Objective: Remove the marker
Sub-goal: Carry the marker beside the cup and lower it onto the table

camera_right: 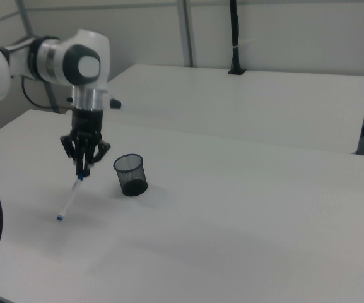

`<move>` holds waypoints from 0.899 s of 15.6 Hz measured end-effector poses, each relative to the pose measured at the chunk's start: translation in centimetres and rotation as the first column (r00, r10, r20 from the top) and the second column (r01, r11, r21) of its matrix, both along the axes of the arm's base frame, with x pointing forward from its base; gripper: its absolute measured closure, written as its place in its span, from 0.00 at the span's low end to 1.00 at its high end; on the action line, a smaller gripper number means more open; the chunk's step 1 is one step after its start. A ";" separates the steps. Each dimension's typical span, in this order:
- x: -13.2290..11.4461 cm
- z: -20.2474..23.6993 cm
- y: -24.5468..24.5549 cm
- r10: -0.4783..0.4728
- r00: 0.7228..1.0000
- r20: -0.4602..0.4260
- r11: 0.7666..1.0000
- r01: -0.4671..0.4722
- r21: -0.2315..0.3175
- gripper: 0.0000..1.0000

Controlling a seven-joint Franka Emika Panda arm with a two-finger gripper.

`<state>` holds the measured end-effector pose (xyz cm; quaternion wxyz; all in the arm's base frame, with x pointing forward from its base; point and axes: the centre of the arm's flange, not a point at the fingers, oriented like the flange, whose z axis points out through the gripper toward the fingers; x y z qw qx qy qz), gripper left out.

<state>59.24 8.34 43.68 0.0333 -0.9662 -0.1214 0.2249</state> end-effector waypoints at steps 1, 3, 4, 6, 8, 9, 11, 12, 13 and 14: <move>0.2 -1.6 0.0 0.007 1.000 -0.026 1.000 -0.007 -0.007 0.82; 0.5 -4.0 0.3 0.023 0.998 -0.064 1.000 -0.024 -0.014 0.81; 0.5 -4.8 0.7 0.032 0.996 -0.078 0.999 -0.034 -0.018 0.81; 0.2 -6.4 1.7 0.057 0.993 -0.104 0.997 -0.061 -0.037 0.80; 0.1 -8.3 2.5 0.077 0.989 -0.124 0.995 -0.084 -0.052 0.78; 0.3 -9.3 2.8 0.082 0.989 -0.127 0.994 -0.090 -0.055 0.77; 0.8 -10.9 2.7 0.080 0.990 -0.114 0.995 -0.087 -0.056 0.71; 1.1 -11.4 2.7 0.078 0.992 -0.103 0.995 -0.084 -0.056 0.64; 1.4 -11.9 2.6 0.076 0.993 -0.096 0.995 -0.082 -0.056 0.64; 1.5 -12.1 2.5 0.074 0.993 -0.091 0.995 -0.079 -0.056 0.63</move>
